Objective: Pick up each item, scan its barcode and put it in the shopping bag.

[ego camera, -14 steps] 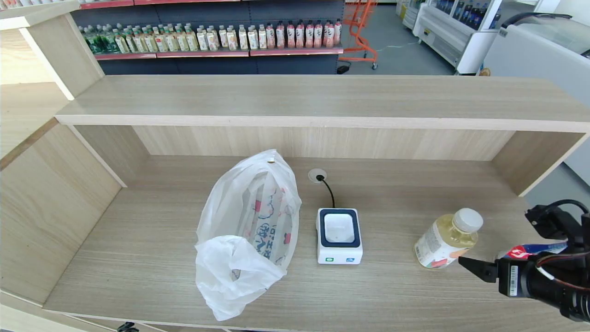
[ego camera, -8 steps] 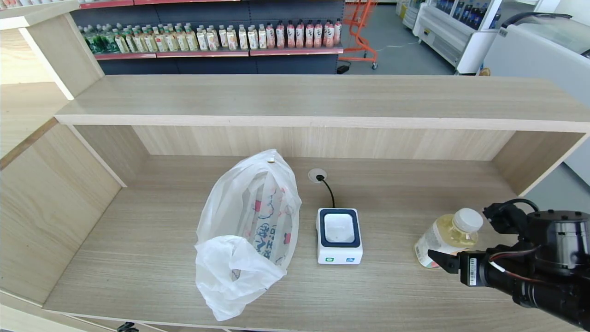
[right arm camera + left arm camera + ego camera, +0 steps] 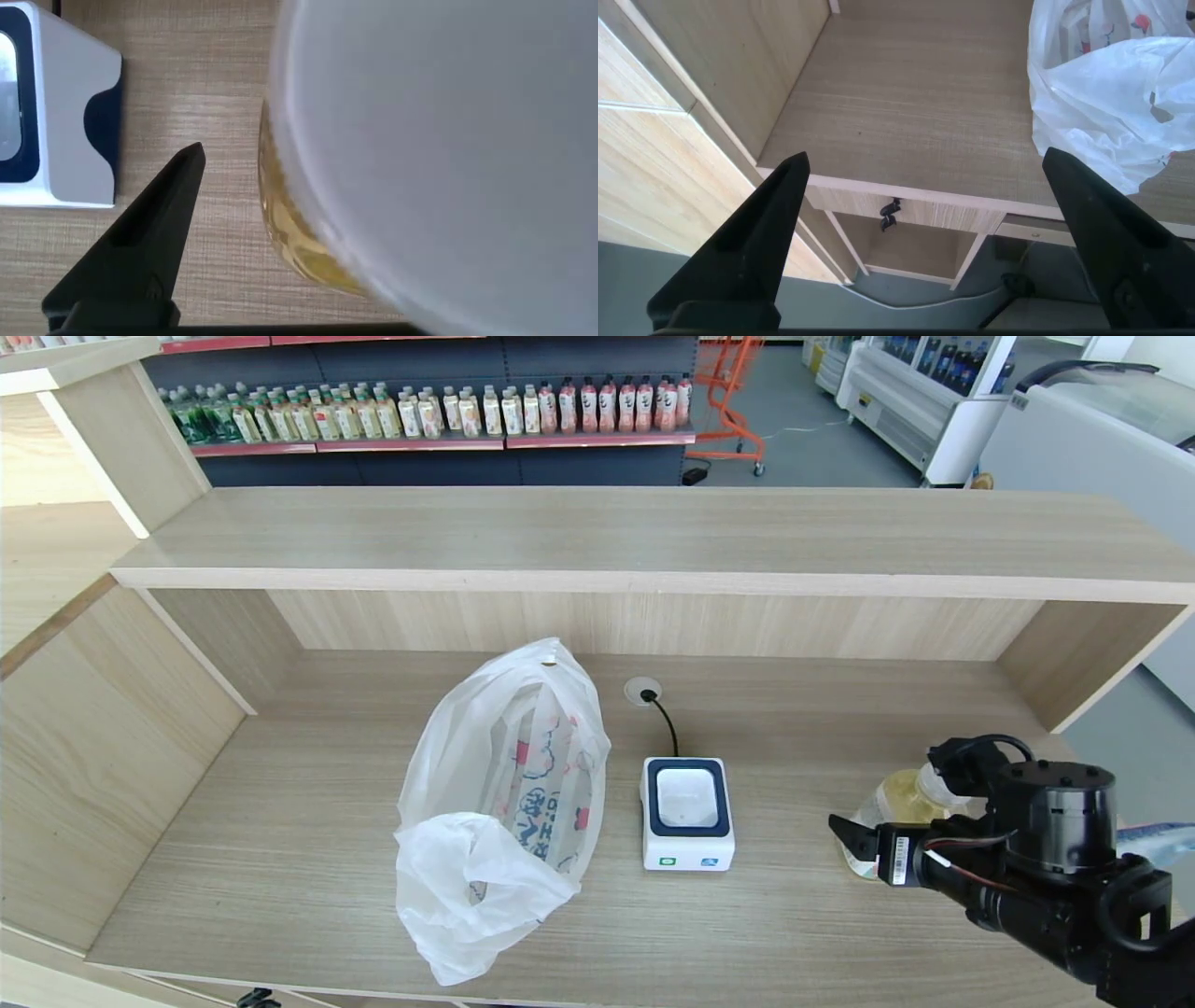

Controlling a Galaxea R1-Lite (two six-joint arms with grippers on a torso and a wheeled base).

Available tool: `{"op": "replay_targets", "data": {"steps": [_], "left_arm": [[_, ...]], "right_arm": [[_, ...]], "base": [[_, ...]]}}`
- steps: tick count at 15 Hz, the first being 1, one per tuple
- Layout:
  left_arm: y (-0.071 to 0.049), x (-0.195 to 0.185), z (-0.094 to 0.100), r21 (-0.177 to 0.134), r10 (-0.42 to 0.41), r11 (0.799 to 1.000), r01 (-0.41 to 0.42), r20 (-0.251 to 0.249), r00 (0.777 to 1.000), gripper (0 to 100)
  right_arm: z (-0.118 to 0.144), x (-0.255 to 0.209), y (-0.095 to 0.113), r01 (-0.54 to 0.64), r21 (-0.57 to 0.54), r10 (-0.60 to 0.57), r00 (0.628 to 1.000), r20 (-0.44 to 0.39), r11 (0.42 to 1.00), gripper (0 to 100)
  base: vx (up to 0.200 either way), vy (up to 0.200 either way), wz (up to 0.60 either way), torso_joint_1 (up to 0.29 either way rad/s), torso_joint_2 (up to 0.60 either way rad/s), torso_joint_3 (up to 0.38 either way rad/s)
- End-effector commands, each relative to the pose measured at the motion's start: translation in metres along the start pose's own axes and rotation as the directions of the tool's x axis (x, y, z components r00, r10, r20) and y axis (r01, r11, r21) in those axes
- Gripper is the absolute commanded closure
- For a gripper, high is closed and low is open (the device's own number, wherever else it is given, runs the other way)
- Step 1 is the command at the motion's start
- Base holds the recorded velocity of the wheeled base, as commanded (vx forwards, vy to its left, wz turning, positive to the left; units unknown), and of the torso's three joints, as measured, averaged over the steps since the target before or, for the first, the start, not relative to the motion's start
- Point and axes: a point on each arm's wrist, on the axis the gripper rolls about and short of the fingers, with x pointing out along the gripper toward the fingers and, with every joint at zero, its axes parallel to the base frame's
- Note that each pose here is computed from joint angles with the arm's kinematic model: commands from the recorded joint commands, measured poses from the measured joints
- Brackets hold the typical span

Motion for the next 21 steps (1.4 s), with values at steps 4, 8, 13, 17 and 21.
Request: {"op": "replay_targets", "data": {"steps": [4, 8, 13, 17, 21], "left_arm": [[0.0, 0.0, 0.0, 0.0, 0.001, 1.0, -0.001, 0.0, 1.0, 0], [0.0, 0.0, 0.0, 0.0, 0.001, 1.0, -0.001, 0.0, 1.0, 0], [0.0, 0.0, 0.0, 0.0, 0.001, 1.0, -0.001, 0.0, 1.0, 0], [0.0, 0.0, 0.0, 0.0, 0.001, 1.0, -0.001, 0.0, 1.0, 0], [0.0, 0.0, 0.0, 0.0, 0.001, 1.0, -0.001, 0.0, 1.0, 0]], "right_arm": [[-0.008, 0.017, 0.005, -0.011, -0.001, 0.011, 1.0, 0.014, 1.0, 0], [-0.004, 0.022, 0.006, -0.019, -0.011, 0.02, 0.998, 0.056, 1.0, 0], [0.001, 0.026, 0.008, -0.022, -0.058, 0.029, 0.993, 0.116, 0.998, 0], [0.001, 0.029, 0.01, -0.032, -0.057, 0.04, 0.988, 0.147, 0.998, 0], [0.002, 0.032, 0.011, -0.055, -0.058, 0.065, 0.981, 0.183, 0.997, 100]], "base": [[0.0, 0.0, 0.0, 0.0, 0.0, 0.0], [0.0, 0.0, 0.0, 0.0, 0.0, 0.0], [0.0, 0.0, 0.0, 0.0, 0.0, 0.0], [0.0, 0.0, 0.0, 0.0, 0.0, 0.0], [0.0, 0.0, 0.0, 0.0, 0.0, 0.0]]}}
